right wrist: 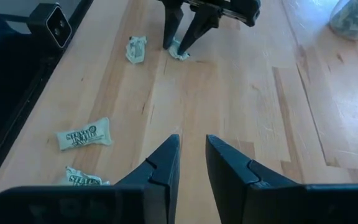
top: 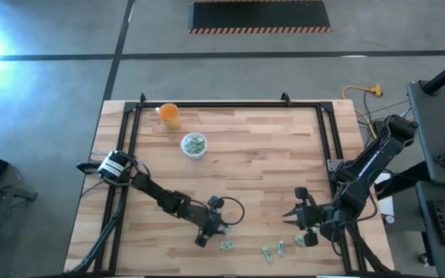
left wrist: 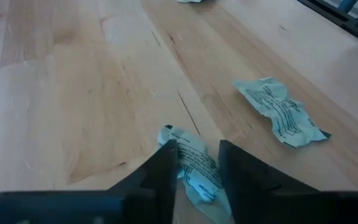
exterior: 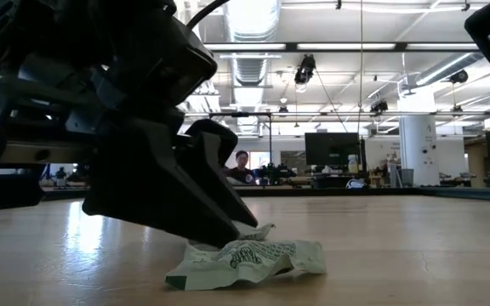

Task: Pick and place Stevia / Truvia into bins
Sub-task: Put the stevia packet into the transparent container

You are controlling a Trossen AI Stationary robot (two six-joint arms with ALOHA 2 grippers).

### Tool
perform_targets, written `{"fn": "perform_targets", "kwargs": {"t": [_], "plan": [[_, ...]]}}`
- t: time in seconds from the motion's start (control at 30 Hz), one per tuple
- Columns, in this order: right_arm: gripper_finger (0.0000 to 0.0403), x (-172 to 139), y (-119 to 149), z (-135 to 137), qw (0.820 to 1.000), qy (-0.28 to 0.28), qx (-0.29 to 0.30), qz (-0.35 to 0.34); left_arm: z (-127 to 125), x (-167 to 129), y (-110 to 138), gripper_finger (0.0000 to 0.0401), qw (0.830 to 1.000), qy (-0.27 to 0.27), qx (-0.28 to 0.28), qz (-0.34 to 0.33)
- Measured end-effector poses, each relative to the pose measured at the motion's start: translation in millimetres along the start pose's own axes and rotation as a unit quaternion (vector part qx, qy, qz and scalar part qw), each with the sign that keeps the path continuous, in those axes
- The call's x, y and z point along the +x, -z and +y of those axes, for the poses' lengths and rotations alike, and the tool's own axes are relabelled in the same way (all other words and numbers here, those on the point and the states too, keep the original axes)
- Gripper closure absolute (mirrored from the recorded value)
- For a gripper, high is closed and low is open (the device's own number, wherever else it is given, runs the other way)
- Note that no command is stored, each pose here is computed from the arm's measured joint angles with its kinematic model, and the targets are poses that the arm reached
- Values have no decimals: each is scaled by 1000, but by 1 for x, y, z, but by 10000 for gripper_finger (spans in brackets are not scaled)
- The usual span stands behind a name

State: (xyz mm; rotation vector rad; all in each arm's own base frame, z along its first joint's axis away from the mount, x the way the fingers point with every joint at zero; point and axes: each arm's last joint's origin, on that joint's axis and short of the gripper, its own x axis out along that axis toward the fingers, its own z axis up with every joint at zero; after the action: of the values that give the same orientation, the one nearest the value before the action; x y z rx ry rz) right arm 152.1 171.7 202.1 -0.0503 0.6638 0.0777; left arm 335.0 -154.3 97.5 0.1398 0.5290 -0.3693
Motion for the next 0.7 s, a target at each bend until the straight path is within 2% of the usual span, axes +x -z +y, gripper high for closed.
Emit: {"fn": "perform_targets", "kwargs": {"t": [0.27,0.47,0.6,0.7], "plan": [[334,3,6,-1,1000,-1,1,-1,0,-1,-1,382,1000,-1,15,2],[338,4,6,-1,1000,-3,5,-5,3,-9,-7,392,999,-23,29,8],[339,4,6,-1,1000,-5,7,-7,8,-24,-18,389,995,-88,35,29],[339,4,6,-1,1000,-5,7,-8,13,-40,-24,389,986,-148,48,63]]}}
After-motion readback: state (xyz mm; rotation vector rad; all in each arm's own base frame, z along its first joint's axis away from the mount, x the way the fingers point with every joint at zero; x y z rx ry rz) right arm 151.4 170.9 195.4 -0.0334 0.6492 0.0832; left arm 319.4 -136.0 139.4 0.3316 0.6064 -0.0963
